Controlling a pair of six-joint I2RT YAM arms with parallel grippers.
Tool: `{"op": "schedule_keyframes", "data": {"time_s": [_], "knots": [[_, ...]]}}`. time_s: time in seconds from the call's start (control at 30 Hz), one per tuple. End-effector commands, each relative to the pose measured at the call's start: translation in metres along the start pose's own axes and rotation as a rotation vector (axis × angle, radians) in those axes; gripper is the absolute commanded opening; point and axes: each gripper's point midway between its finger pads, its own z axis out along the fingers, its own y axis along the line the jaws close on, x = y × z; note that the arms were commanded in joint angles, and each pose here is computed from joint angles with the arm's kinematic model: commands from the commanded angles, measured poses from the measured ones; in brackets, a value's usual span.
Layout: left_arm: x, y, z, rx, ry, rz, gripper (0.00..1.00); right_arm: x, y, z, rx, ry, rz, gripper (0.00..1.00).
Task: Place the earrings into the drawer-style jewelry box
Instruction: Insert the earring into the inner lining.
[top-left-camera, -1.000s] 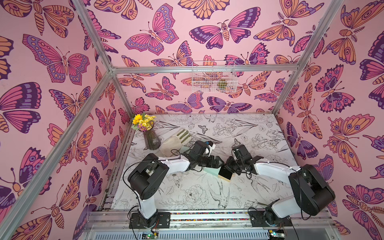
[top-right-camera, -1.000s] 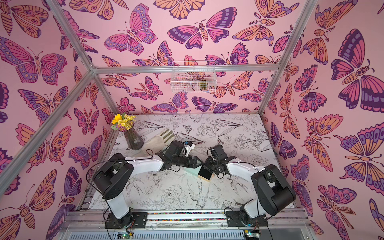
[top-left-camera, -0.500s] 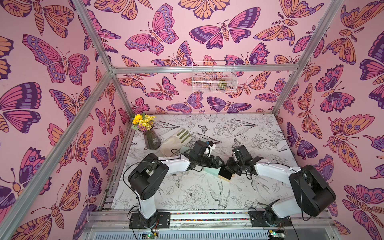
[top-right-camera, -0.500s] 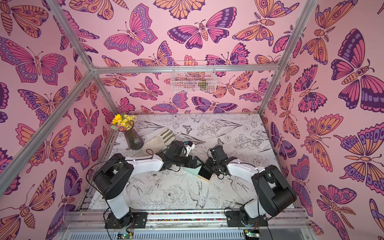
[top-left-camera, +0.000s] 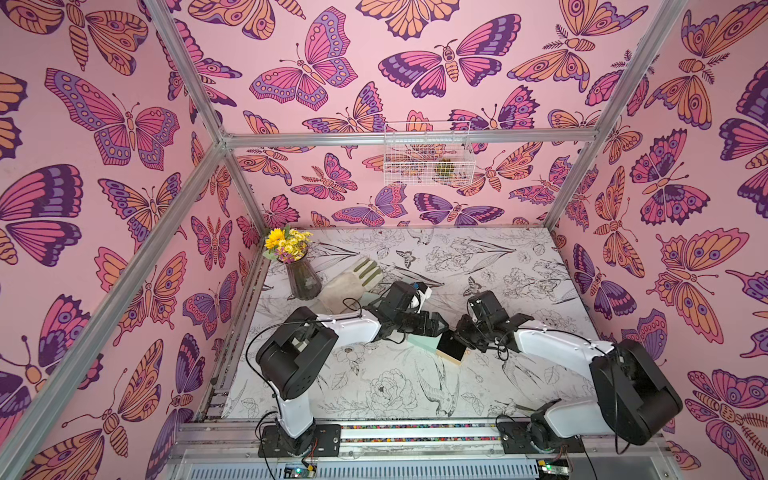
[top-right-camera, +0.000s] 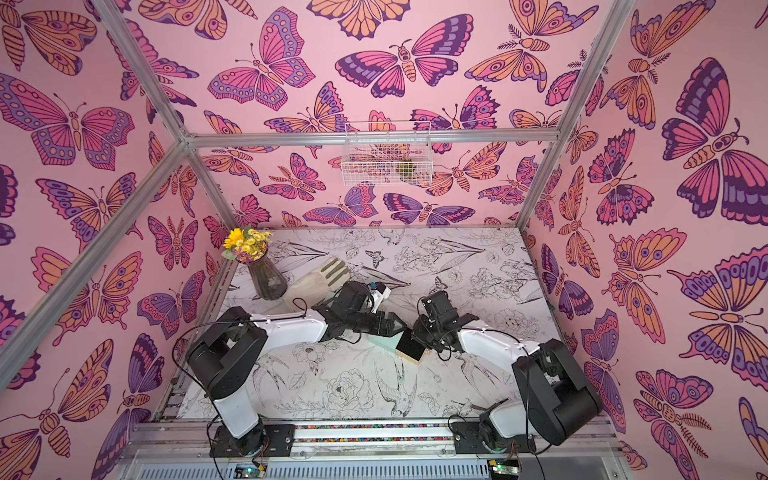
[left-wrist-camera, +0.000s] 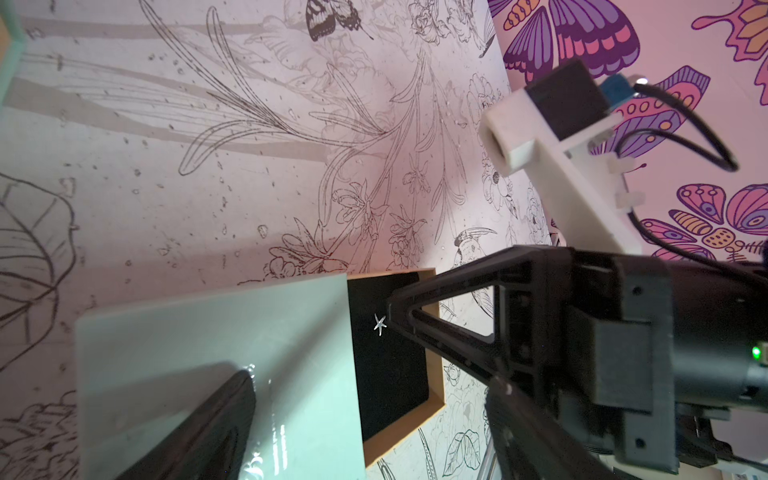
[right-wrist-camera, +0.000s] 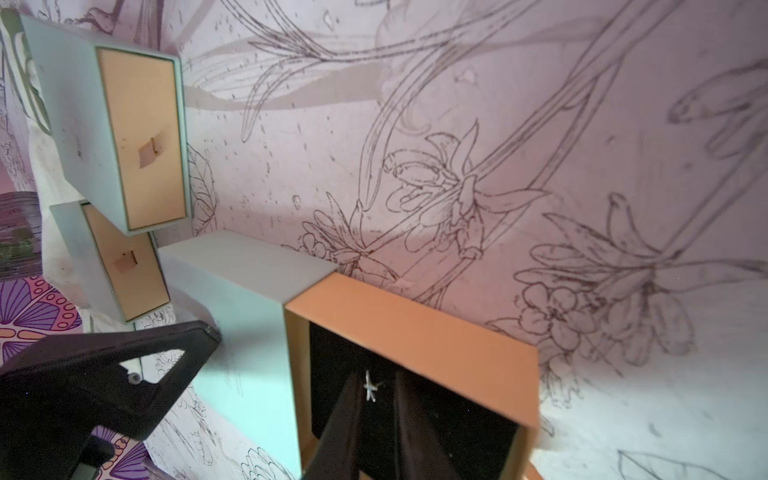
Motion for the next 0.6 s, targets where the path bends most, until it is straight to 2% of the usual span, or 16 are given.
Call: {"op": "schedule_keyframes", "data": {"time_s": [0.0,0.13,0.3,0.57], "knots": [[0.045,0.031,0.011,-0.097,0.140,-0.081,0.89,-0.006,0.003,-0.011,0.006,-0.028,-0.021,0.21],[0.046,0.032,0.011,-0.101,0.140,-0.082,0.89,-0.007,0.010,-0.013,-0.022,-0.026,-0.038,0.19],[0.046,0.032,0.012,-0.102,0.138,-0.083,0.89,-0.005,0.028,-0.008,-0.090,0.008,-0.058,0.09],[0.044,0.032,0.013,-0.100,0.140,-0.083,0.89,-0.005,0.023,0.002,-0.060,0.023,-0.058,0.05]]}}
